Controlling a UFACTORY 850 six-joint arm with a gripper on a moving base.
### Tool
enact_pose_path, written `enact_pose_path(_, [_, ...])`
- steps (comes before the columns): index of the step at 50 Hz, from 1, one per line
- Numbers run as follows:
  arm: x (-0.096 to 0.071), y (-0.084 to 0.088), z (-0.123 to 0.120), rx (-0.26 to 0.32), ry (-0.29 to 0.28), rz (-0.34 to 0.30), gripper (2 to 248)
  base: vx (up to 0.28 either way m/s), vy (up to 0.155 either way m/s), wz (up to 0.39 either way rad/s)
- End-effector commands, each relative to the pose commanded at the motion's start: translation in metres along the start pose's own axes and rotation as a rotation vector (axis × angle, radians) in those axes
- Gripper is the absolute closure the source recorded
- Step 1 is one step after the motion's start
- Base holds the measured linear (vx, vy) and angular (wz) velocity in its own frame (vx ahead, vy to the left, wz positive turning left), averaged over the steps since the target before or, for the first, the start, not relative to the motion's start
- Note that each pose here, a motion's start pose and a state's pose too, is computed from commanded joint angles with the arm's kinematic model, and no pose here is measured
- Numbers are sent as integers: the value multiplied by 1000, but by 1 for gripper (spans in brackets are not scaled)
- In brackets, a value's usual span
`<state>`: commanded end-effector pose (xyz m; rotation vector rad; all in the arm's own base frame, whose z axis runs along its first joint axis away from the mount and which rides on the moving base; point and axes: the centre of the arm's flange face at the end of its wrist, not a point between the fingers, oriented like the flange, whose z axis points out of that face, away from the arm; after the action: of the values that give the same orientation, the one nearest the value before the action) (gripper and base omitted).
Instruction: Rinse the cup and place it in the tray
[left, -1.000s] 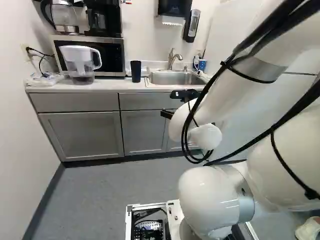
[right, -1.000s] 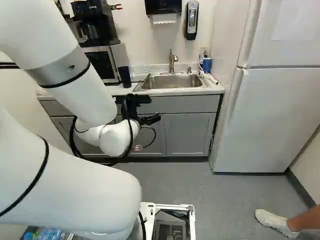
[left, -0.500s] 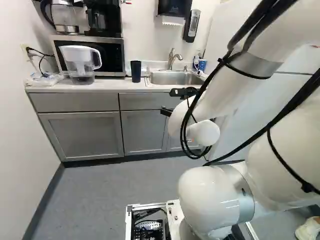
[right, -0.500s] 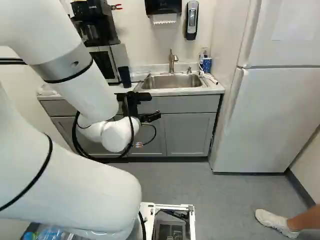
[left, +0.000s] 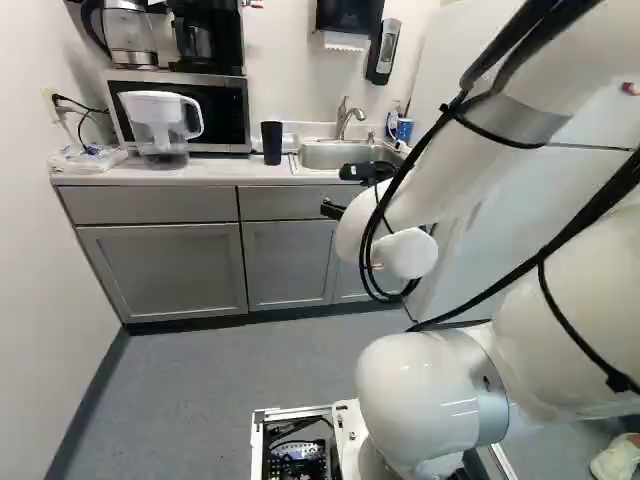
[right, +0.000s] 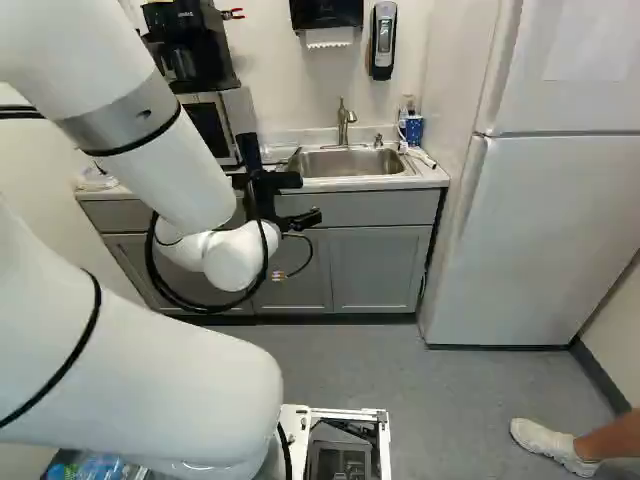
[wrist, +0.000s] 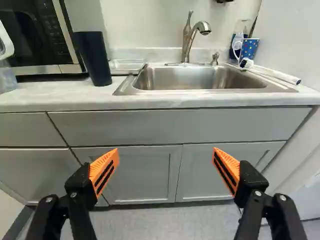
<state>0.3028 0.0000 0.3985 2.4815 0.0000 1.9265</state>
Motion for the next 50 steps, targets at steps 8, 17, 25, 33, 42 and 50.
enact_pose_path(8, [9, 0, 3, 0, 21, 0, 3, 0, 0, 0])
enact_pose_path(17, [19, 0, 6, 0, 44, 0, 3, 0, 0, 0])
enact_pose_path(25, [28, 0, 9, 0, 63, 0, 3, 0, 0, 0])
enact_pose_path(33, [37, 0, 12, 0, 83, 0, 3, 0, 0, 0])
enact_pose_path(42, [48, 0, 16, 0, 104, 0, 3, 0, 0, 0])
enact_pose_path(50, [57, 0, 19, 0, 123, 0, 3, 0, 0, 0])
